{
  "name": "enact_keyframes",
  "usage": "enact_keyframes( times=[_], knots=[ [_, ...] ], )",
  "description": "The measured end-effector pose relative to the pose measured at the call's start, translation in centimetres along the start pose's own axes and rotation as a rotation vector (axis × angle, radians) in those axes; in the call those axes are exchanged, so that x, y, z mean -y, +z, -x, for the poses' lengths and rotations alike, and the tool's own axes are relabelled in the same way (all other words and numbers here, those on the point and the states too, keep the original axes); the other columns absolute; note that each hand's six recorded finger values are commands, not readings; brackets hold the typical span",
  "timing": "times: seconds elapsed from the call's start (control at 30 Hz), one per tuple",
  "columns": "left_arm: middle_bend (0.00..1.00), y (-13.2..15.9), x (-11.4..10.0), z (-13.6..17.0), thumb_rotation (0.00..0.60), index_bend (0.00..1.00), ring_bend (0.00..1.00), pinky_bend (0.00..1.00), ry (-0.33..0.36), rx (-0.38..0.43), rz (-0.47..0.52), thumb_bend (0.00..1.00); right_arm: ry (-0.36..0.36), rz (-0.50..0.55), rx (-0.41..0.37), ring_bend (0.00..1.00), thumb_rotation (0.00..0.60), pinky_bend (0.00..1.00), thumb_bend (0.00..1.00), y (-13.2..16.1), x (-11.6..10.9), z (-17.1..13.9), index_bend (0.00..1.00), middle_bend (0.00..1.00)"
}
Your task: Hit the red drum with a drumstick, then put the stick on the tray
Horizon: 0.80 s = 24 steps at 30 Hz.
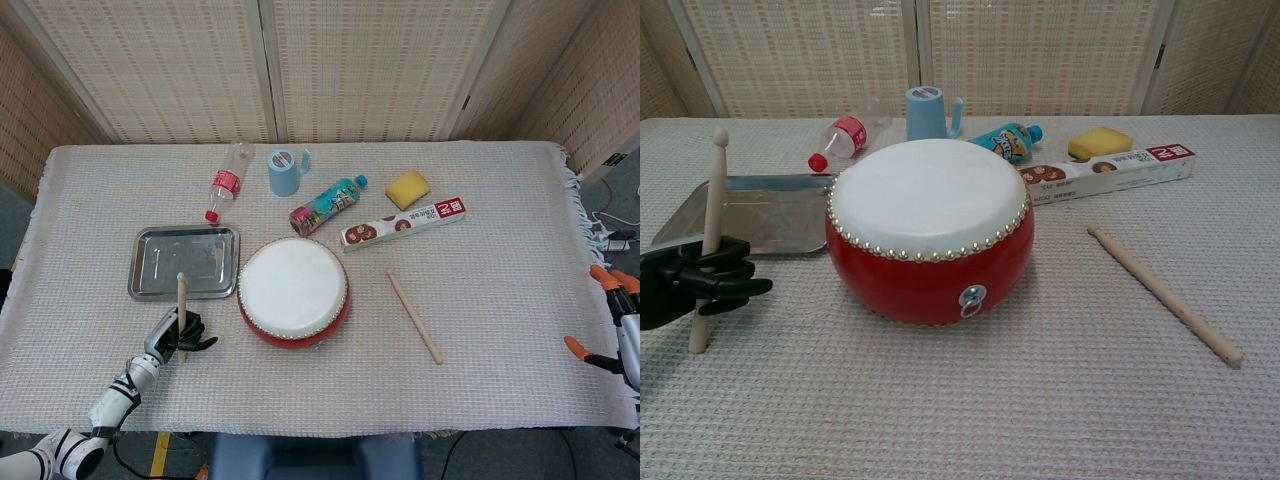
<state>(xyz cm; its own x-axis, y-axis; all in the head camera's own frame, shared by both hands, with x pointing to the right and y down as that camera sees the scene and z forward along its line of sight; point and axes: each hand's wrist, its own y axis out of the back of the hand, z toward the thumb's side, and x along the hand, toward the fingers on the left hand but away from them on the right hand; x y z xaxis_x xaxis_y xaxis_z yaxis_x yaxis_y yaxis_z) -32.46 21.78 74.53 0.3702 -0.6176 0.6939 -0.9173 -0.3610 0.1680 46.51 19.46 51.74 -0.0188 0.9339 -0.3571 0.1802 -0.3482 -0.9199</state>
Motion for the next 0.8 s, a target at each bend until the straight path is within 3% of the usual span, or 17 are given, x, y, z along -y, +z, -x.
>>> enact_keyframes(
  times=[0.2, 0.43, 0.57, 0.8],
  knots=[
    [1.00, -0.2, 0.2, 0.5, 0.600, 1.00, 1.00, 1.00, 0.004, 0.014, -0.065, 0.28, -0.002, 0.000, -0.003, 0.00, 0.600, 0.11, 0.16, 0.1, 0.0, 0.0, 0.02, 0.14],
    [1.00, -0.1, 0.3, 1.0, 0.600, 1.00, 1.00, 1.00, 0.001, 0.024, -0.184, 0.60, -0.004, 0.003, -0.008, 0.00, 0.600, 0.11, 0.16, 0.1, 0.0, 0.0, 0.02, 0.14],
    [1.00, 0.1, 0.3, 1.3, 0.600, 1.00, 1.00, 1.00, -0.005, 0.029, -0.258, 0.71, -0.004, 0.005, -0.009, 0.00, 0.600, 0.11, 0.16, 0.1, 0.0, 0.0, 0.02, 0.14],
    [1.00, 1.2, 0.0, 1.9, 0.600, 1.00, 1.00, 1.00, -0.008, 0.050, -0.423, 0.76, -0.008, 0.006, -0.016, 0.00, 0.600, 0.11, 0.16, 0.2, -0.1, -0.1, 0.02, 0.14]
  ],
)
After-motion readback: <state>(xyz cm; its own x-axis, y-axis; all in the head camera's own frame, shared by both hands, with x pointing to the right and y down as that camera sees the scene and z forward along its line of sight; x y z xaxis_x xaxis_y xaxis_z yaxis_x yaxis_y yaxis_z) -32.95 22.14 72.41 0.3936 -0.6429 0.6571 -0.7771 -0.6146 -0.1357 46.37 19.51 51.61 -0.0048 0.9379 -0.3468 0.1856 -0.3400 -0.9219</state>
